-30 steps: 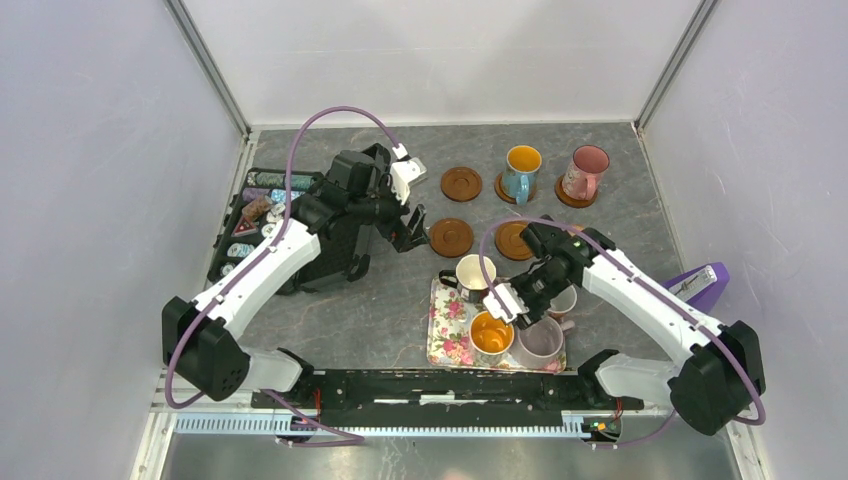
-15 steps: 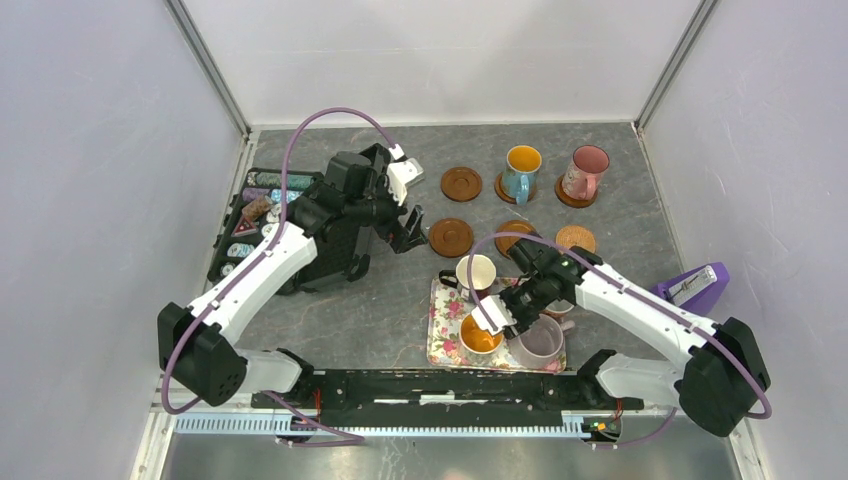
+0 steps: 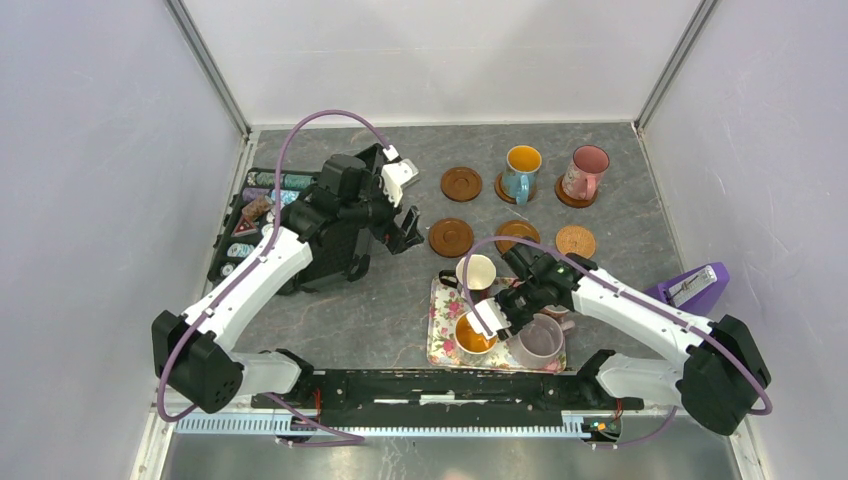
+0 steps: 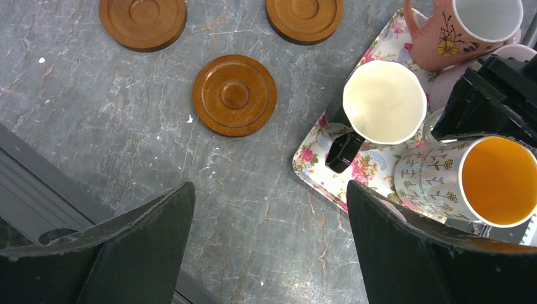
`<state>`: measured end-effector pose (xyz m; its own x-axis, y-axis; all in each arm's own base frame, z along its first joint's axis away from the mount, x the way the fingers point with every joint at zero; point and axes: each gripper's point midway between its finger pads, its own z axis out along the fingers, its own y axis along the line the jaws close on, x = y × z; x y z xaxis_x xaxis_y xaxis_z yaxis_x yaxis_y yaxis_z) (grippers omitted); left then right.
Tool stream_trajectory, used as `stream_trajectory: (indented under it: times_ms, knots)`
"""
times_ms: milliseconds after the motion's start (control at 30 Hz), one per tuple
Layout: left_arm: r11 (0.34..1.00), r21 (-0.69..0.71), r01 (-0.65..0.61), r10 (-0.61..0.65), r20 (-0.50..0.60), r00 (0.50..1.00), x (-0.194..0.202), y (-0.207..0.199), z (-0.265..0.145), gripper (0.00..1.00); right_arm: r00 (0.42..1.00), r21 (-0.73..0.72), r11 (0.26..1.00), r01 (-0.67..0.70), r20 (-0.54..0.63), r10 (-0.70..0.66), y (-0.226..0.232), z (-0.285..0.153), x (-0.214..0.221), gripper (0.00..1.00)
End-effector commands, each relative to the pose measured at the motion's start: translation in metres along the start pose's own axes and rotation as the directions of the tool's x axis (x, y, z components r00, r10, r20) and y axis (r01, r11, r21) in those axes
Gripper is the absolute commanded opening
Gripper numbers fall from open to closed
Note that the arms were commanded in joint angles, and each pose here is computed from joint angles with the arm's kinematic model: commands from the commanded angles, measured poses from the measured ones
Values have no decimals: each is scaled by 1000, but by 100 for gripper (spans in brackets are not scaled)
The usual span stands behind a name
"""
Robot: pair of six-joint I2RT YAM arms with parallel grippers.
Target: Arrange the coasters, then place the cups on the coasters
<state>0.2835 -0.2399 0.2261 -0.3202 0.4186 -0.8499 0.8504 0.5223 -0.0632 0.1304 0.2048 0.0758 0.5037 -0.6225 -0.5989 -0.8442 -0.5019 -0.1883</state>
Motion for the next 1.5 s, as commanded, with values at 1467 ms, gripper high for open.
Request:
stream_trajectory:
  times_ms: [1467]
  knots:
    - [943,-283,174,-41,420,906,-149,53,-90,100,862,647,605,-465,488,141,-197,-173,-117,0]
